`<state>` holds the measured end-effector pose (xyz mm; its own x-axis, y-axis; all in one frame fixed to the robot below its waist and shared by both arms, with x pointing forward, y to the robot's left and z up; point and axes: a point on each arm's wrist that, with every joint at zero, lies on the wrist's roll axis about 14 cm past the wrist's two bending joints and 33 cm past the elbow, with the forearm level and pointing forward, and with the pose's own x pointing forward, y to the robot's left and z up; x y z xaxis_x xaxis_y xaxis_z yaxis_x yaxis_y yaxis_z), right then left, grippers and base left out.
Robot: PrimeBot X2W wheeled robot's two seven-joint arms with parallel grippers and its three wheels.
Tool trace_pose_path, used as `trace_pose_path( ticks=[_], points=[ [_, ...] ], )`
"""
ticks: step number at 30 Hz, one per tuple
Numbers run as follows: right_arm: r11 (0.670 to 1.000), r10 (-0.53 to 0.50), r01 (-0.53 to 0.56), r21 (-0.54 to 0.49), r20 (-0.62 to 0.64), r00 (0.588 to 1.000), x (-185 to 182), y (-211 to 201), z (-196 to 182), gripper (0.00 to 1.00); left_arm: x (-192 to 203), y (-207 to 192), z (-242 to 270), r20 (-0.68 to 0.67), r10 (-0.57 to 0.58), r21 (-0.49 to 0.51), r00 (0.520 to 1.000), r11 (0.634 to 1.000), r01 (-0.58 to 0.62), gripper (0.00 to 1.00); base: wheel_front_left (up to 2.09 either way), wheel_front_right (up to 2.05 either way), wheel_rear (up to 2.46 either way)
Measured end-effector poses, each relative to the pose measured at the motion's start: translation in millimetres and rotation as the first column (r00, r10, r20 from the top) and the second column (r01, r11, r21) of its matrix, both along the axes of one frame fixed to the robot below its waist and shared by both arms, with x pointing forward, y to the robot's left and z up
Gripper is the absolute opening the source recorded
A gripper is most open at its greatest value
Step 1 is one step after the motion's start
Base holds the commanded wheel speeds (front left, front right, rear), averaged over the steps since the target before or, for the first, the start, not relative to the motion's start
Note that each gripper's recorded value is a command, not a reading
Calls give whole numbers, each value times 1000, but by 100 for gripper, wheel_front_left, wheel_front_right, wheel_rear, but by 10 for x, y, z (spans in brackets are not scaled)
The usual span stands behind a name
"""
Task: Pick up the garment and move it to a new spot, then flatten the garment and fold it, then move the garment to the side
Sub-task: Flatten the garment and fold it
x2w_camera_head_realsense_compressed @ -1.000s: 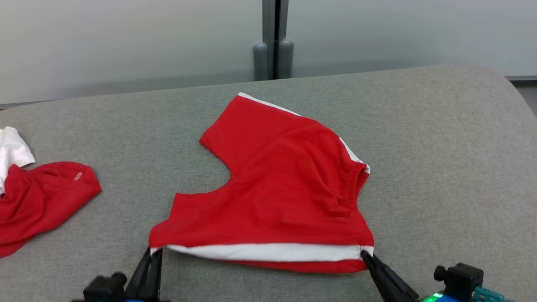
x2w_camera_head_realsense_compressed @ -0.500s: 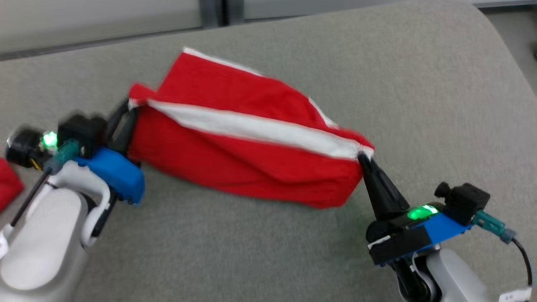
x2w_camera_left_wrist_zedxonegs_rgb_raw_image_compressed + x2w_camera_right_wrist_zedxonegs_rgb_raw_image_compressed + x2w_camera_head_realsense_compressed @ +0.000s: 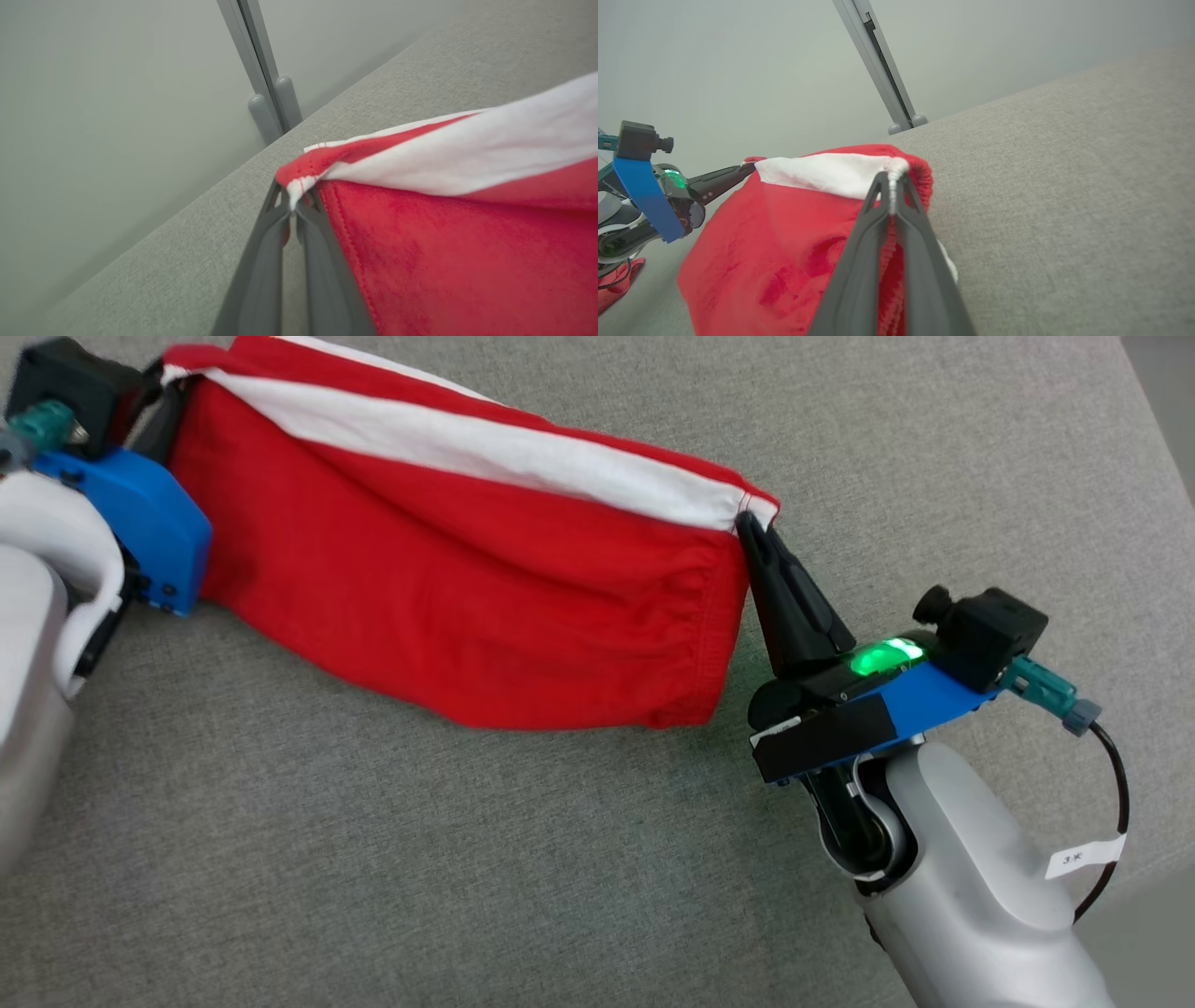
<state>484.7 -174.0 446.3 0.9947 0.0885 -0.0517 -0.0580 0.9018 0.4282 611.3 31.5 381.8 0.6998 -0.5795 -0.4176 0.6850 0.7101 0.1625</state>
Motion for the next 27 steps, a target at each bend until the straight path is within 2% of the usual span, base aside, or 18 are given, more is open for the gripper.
trace_pose_path(
  ticks=[9,11,12,13,14,18,27],
  points=[
    [1000,-20,19,-24,-18,1000,74,-70,-104,0,191,-159,5,26,-19,-58,999,998,21,0,0,0,0],
    [1000,-13,13,-8,-26,1000,66,-36,-125,1,189,-158,-44,21,-27,-40,999,999,28,0,0,0,0],
    [1000,-10,10,-4,-27,1000,61,-22,-127,58,200,-154,-44,25,-27,-39,999,999,28,24,0,0,0],
    [1000,-6,6,-2,-27,1000,56,-8,-120,100,217,-146,-19,32,-21,-50,999,999,22,89,0,0,0],
    [1000,-9,9,8,-16,1000,63,-8,-79,100,220,-147,-1,36,-20,-55,999,998,22,100,0,0,0],
    [999,-5,6,-40,27,1000,36,-16,68,100,237,-105,171,81,-9,-79,997,997,15,100,0,0,0],
    [989,-76,88,-118,104,992,-346,-220,331,100,194,144,469,115,58,-123,992,991,-44,100,0,0,0]
  ],
)
